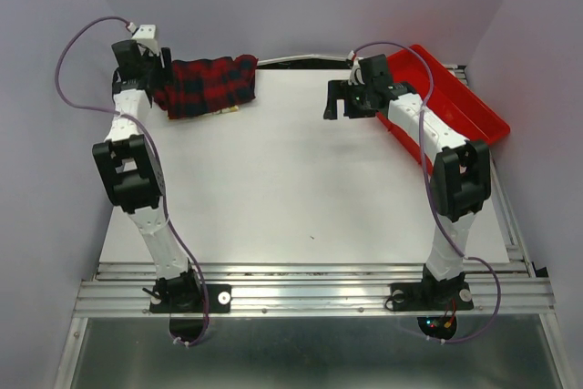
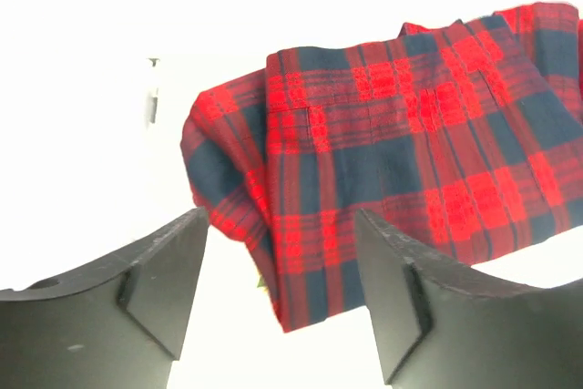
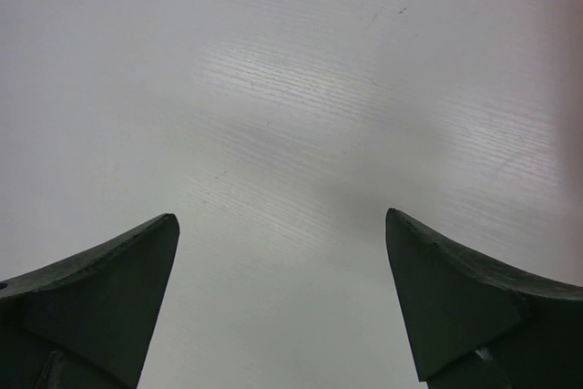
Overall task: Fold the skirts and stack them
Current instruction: Neatly place the folded skirt to the corner
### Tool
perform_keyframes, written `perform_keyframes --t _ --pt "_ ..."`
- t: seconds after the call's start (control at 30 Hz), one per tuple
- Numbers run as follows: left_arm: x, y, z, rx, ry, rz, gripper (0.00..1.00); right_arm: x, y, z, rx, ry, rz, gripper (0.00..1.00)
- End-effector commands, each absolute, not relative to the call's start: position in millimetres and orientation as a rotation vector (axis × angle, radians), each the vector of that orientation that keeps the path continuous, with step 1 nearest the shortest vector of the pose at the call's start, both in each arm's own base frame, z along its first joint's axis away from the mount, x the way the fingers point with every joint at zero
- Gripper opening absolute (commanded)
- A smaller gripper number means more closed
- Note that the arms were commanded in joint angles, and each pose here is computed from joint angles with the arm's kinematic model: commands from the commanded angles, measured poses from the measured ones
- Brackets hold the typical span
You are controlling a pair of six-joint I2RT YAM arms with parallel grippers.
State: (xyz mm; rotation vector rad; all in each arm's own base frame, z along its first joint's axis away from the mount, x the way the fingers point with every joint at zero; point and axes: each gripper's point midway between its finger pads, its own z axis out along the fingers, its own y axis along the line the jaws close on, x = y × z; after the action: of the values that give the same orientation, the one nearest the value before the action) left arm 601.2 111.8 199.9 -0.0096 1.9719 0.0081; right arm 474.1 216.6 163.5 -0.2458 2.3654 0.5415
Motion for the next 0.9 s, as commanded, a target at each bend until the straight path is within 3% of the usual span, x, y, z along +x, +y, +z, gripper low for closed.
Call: perform_keyframes --t 0.0,0.2,0.33,0.4,0.43,0.73,0.8,0.87 --pt "580 110 236 0.125 1.955 0.080 0.73 476 220 187 -0.279 2.302 0.563 1.00" --pt "559 83 202 0.124 2.076 -0.109 0.61 476 225 181 -0.282 2.315 0.596 1.00" --pt "565 89 178 0.021 2.116 -0.115 0.59 476 225 181 -0.281 2.319 0.598 1.00" --pt "575 97 172 -0.031 2.101 -0.082 0.67 475 225 181 -0.282 2.320 0.595 1.00" --pt "579 103 174 -0.074 2.087 -0.069 0.76 474 224 180 -0.283 2.321 0.593 1.00" --pt "611 125 162 -0.384 2.040 -0.107 0.86 472 221 172 -0.284 2.338 0.573 1.00" --pt "611 130 154 -0.487 2.018 -0.165 0.98 471 221 168 -0.286 2.349 0.572 1.00" --pt "615 127 154 -0.502 1.991 -0.235 0.98 472 221 167 -0.287 2.349 0.576 1.00"
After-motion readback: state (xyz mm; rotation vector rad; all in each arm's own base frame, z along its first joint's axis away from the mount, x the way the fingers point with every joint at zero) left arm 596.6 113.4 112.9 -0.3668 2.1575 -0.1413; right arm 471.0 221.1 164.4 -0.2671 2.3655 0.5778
